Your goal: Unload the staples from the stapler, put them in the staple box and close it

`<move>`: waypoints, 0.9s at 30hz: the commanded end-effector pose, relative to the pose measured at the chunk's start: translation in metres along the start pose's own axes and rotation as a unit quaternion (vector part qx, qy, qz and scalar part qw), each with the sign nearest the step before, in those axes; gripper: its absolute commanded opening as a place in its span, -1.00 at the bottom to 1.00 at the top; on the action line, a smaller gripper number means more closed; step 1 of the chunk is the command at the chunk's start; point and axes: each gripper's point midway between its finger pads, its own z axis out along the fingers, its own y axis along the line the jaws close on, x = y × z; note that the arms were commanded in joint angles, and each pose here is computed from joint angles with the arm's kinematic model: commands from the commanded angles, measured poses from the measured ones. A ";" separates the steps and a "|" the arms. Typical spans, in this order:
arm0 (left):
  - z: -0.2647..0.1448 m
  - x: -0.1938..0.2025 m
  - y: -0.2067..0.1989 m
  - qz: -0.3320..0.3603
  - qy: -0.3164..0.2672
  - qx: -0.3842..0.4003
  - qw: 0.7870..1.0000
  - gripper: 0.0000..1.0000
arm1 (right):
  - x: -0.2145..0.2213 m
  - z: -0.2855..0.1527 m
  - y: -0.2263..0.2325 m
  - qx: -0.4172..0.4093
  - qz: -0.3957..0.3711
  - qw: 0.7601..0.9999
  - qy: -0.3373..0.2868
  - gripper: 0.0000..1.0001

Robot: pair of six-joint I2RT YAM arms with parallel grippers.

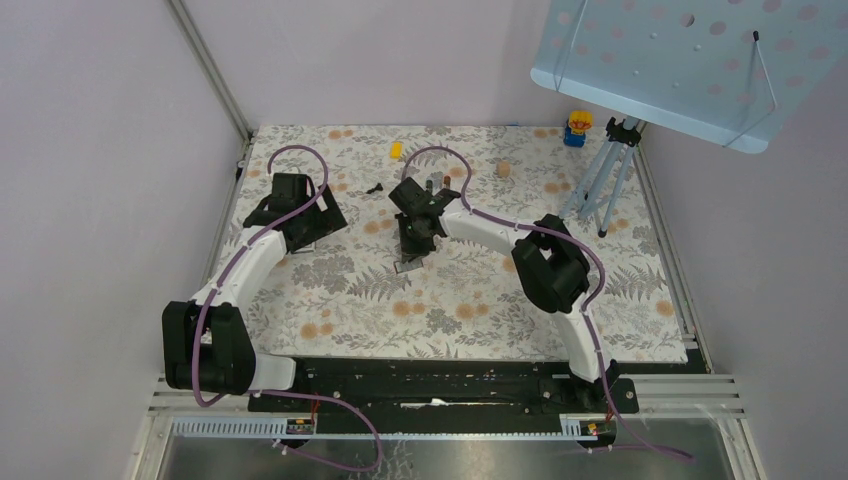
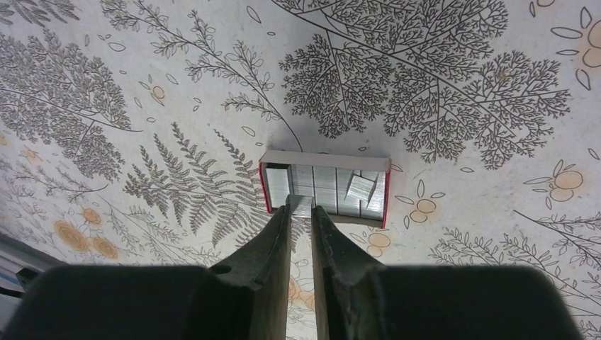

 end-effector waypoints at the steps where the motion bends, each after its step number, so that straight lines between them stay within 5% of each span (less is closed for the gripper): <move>1: -0.006 -0.016 -0.007 -0.007 -0.032 0.020 0.999 0.97 | -0.005 0.002 0.010 -0.007 0.001 1.000 -0.007 -0.58; 27: -0.006 -0.015 -0.010 -0.010 -0.026 0.030 0.999 0.97 | -0.013 -0.007 0.012 -0.003 -0.004 1.000 -0.018 -0.40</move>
